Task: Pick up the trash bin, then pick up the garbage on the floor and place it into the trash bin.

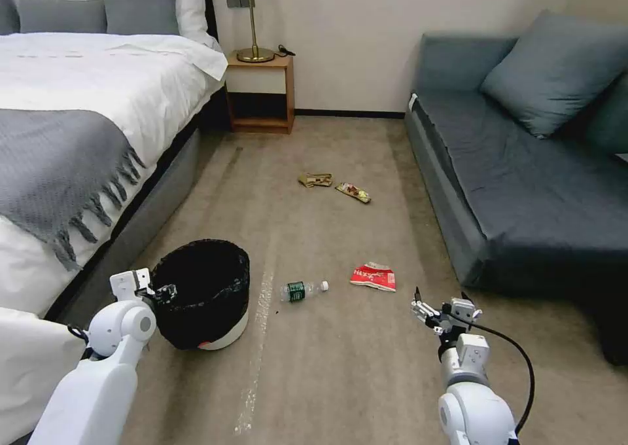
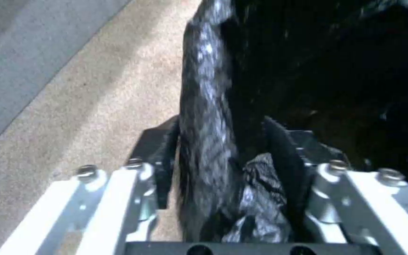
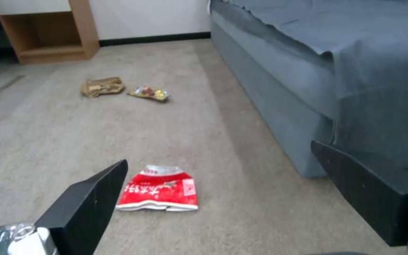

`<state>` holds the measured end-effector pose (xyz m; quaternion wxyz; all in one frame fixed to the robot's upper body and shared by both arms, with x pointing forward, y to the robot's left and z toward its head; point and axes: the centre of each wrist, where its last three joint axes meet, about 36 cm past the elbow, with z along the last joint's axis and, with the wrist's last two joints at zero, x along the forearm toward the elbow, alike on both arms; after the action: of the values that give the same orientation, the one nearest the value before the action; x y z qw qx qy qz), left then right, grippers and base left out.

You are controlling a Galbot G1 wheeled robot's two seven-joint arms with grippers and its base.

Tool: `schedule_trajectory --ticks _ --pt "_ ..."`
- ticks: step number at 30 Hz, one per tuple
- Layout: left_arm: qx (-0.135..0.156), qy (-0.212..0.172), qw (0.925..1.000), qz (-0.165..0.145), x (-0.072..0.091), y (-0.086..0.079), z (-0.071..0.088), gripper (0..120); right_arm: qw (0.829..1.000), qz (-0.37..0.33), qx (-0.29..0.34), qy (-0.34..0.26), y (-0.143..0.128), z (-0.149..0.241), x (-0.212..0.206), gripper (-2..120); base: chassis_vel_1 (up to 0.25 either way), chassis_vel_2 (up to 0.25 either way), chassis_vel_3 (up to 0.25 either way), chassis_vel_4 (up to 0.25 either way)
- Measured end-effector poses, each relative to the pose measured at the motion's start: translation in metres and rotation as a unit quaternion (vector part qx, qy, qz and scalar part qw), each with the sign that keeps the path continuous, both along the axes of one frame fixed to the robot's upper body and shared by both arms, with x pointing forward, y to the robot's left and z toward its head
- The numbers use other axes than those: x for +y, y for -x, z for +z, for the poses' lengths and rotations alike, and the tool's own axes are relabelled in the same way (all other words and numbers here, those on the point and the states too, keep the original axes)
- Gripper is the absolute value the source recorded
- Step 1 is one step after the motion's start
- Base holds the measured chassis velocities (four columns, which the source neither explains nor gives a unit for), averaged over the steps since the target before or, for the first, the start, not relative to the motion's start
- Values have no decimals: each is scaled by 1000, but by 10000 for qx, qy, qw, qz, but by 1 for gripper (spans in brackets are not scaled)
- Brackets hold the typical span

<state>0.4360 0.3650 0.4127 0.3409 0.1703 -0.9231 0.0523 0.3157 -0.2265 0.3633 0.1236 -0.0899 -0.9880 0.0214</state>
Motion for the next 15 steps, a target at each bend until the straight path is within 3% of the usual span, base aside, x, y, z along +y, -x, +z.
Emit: schedule_trajectory --ticks 2,8,15 --pt "13 -32 10000 -26 1 5 -1 31 10000 31 11 -13 0 -1 3 100 0 0 0 0" --pt "-18 -172 9998 17 4 14 1 10 9999 92 30 -39 -2 -3 7 100 0 0 0 0" --pt "-396 -816 9959 51 0 29 13 6 9996 231 -93 -128 -3 -3 9 100 0 0 0 0"
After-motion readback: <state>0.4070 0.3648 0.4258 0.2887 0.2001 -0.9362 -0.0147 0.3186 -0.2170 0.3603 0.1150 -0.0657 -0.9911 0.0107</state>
